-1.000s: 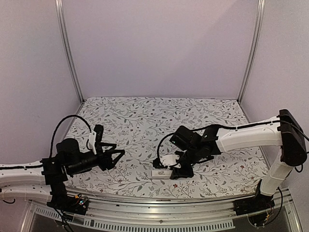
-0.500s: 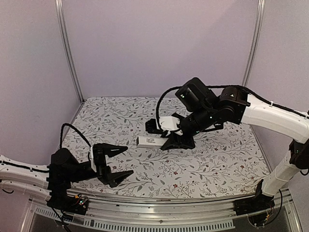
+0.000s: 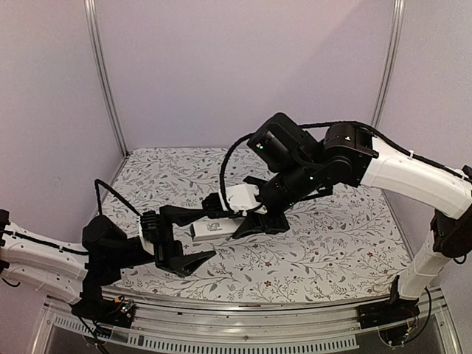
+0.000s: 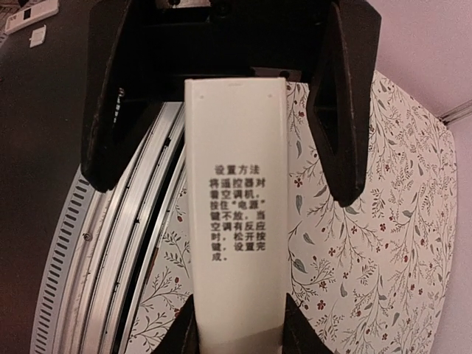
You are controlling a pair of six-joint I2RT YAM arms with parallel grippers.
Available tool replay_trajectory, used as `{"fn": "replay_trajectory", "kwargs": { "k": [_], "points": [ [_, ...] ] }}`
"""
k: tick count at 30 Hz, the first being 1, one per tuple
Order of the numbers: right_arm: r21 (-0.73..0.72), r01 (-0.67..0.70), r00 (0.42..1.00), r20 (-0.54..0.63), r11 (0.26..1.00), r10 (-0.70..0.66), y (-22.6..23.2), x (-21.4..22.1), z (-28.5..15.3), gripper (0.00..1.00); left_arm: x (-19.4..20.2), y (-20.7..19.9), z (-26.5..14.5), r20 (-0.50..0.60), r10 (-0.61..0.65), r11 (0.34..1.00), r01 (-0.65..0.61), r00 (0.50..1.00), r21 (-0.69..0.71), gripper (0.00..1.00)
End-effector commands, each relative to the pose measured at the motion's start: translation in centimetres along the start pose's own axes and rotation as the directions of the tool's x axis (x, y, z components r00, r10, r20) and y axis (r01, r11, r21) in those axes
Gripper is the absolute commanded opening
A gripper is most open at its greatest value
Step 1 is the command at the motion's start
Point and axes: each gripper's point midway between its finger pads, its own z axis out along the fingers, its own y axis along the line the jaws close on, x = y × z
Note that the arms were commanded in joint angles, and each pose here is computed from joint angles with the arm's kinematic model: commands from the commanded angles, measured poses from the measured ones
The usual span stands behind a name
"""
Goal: Load the batteries into the remote control
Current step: Pass from the right arm to the left
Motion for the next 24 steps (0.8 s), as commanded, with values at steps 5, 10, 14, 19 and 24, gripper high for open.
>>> {"fn": "replay_trajectory", "kwargs": {
  "k": [5, 10, 14, 19, 24],
  "points": [
    [0.007, 0.022, 1.000, 0.003, 1.000, -0.022, -0.1, -0.6, -0.3, 0.21, -2.0, -1.1, 0.5, 0.077, -0.020, 0.998, 0.015, 0.997, 0.068, 0.60],
    [0.013, 0.027, 1.000, 0.007, 1.000, -0.027, -0.2, -0.7, -0.5, 0.21, -1.5, -1.2, 0.7, 0.049, -0.033, 0.997, 0.030, 0.998, 0.075, 0.68],
    [0.013, 0.030, 0.999, 0.012, 0.999, -0.030, -0.2, -0.9, -0.7, 0.21, -0.9, -0.6, 0.5, 0.031, -0.028, 0.999, 0.027, 0.999, 0.032, 0.66],
    [0.018, 0.033, 0.999, 0.016, 0.999, -0.033, -0.3, -1.0, -0.7, 0.20, -0.1, -0.1, 0.7, -0.009, -0.028, 1.000, 0.028, 1.000, 0.003, 0.57],
    [0.017, 0.038, 0.999, 0.016, 0.999, -0.039, -0.2, -1.0, -0.7, 0.20, 0.5, 0.1, 0.5, -0.027, -0.034, 0.999, 0.034, 0.999, -0.010, 0.59]
  ]
}}
